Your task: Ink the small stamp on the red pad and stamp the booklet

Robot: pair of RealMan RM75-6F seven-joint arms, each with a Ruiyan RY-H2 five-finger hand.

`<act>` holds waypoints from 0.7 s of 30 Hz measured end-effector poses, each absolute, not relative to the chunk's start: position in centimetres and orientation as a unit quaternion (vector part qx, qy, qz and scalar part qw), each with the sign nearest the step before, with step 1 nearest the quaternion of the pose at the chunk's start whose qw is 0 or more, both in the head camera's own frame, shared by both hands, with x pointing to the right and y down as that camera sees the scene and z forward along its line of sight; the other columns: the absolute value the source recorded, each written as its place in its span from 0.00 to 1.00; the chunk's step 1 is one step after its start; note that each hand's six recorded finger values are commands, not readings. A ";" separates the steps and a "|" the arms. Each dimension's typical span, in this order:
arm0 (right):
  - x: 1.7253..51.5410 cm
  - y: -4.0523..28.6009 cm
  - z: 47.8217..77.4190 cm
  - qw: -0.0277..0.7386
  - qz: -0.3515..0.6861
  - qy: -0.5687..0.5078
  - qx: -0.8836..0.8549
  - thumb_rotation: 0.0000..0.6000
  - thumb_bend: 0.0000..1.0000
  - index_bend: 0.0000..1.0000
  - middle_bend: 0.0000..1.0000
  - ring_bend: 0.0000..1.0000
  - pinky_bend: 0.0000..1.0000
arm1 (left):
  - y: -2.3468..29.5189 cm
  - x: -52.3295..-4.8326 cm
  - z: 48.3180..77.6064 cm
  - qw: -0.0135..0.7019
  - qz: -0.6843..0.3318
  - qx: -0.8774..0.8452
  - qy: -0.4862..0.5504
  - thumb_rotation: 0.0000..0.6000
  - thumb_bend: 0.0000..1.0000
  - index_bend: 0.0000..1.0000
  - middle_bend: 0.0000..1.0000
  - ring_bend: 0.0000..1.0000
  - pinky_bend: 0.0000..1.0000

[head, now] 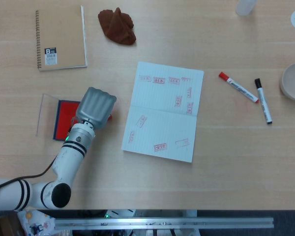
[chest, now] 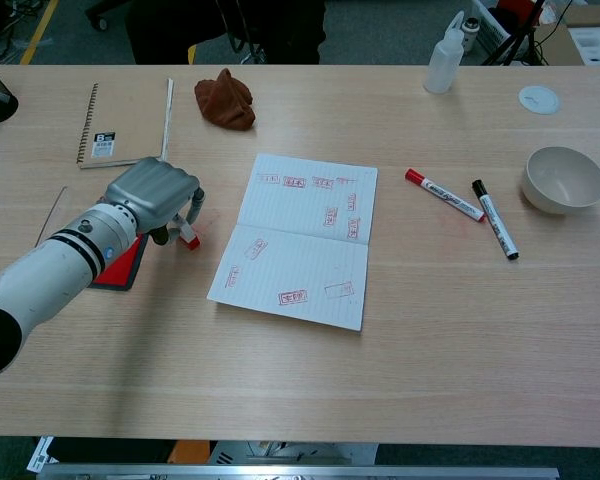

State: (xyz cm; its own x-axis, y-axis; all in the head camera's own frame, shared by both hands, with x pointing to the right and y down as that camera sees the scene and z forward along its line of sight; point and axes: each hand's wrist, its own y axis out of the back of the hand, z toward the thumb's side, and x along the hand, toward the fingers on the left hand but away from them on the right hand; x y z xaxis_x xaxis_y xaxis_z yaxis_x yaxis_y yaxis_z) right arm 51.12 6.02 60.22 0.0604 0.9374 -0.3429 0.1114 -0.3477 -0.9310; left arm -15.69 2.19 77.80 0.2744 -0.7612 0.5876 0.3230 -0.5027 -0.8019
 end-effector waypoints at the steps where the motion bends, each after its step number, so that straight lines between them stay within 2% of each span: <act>1: 51.1 6.0 60.2 0.383 0.539 -0.423 -0.619 1.00 0.15 0.34 0.40 0.29 0.36 | 2.2 -15.7 77.8 0.469 -0.578 -0.646 0.170 1.00 0.29 0.53 1.00 1.00 1.00; 21: 51.3 6.2 60.1 0.383 0.540 -0.425 -0.617 1.00 0.15 0.34 0.40 0.29 0.36 | 2.4 -15.6 78.0 0.469 -0.574 -0.649 0.172 1.00 0.29 0.56 1.00 1.00 1.00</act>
State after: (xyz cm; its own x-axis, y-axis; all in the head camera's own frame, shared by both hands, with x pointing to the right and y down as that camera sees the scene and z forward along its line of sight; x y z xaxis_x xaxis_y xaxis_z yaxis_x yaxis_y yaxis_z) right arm 51.28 6.18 60.06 0.0557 0.9384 -0.3409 0.1118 -0.3451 -0.9319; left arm -15.63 2.42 77.97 0.2819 -0.7622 0.5827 0.3148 -0.5002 -0.8067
